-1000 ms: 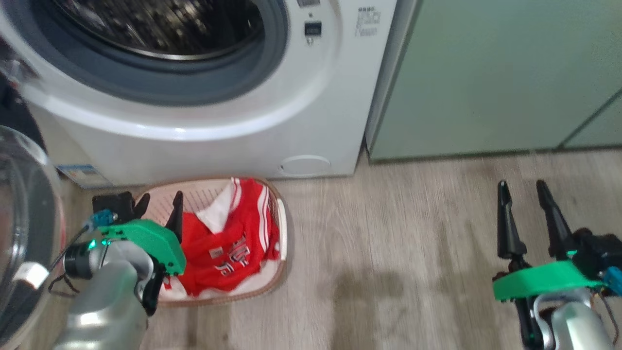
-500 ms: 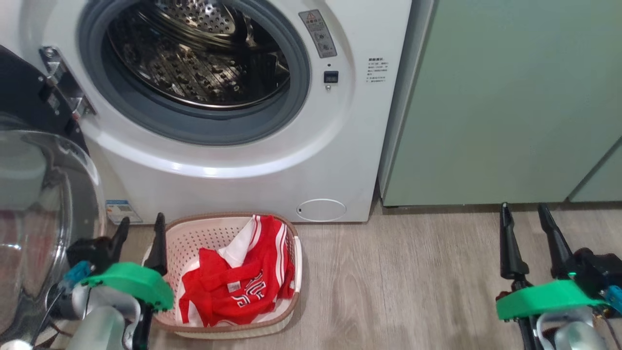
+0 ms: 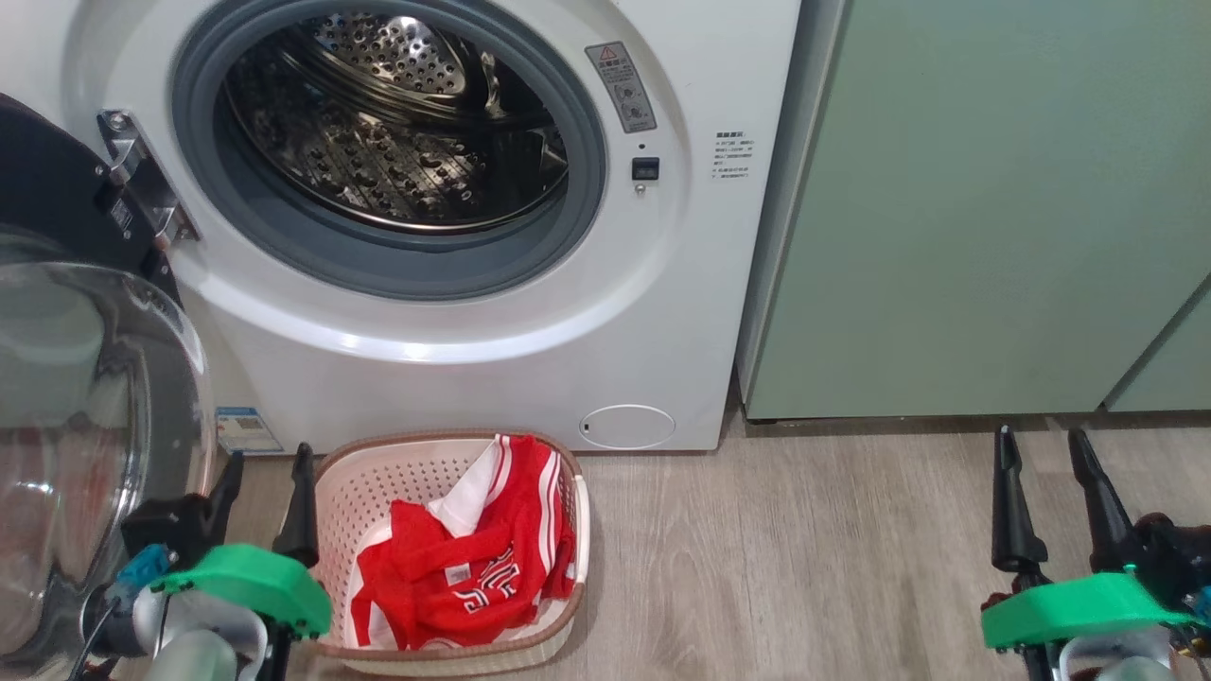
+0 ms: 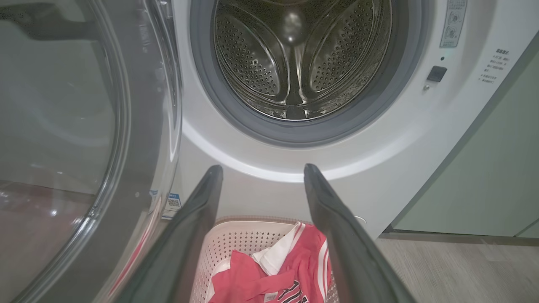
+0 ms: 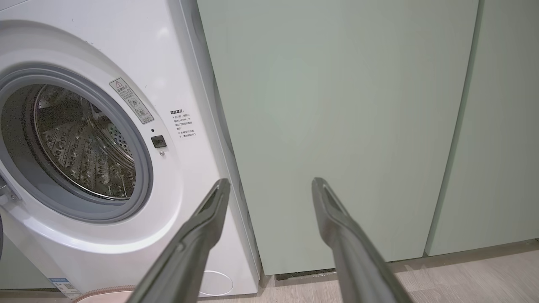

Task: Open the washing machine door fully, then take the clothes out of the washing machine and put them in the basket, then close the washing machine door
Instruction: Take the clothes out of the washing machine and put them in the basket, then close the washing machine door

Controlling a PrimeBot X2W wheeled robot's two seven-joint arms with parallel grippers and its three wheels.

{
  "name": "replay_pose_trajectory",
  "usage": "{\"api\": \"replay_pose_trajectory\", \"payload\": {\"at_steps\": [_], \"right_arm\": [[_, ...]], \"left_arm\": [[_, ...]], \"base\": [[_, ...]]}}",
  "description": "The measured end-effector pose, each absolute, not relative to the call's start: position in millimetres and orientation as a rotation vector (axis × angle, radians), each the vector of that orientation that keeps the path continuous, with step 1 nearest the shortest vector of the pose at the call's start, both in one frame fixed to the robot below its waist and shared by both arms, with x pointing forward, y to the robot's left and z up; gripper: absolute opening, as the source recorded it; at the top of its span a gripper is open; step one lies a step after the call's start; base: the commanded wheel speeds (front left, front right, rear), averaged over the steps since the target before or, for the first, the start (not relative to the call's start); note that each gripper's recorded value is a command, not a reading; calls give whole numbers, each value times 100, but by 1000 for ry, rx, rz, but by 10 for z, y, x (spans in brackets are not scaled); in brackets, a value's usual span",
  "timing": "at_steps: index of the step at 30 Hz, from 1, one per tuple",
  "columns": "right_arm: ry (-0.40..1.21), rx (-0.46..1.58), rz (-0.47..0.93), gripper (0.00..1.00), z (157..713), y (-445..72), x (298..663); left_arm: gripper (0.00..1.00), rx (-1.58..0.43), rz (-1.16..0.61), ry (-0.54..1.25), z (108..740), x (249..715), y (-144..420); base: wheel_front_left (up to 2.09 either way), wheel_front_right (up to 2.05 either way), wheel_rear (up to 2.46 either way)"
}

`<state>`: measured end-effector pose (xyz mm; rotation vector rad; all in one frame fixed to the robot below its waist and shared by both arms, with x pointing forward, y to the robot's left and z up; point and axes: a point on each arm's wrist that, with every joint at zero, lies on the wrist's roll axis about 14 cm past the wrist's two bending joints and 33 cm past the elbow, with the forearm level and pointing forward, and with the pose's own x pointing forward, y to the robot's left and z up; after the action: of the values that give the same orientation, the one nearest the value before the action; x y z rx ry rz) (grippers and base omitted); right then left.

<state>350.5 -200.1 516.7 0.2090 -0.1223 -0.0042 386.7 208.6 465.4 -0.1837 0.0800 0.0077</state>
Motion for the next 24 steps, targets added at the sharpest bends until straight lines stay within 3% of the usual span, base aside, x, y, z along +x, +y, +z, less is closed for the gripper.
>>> {"api": "replay_pose_trajectory", "payload": {"at_steps": [24], "right_arm": [[-131, 215, -16, 100, 5187, -2026, 3484]], "left_arm": [[100, -191, -6, 96, 4597, 3845, 2039]], "base": [[0, 0, 0]]}}
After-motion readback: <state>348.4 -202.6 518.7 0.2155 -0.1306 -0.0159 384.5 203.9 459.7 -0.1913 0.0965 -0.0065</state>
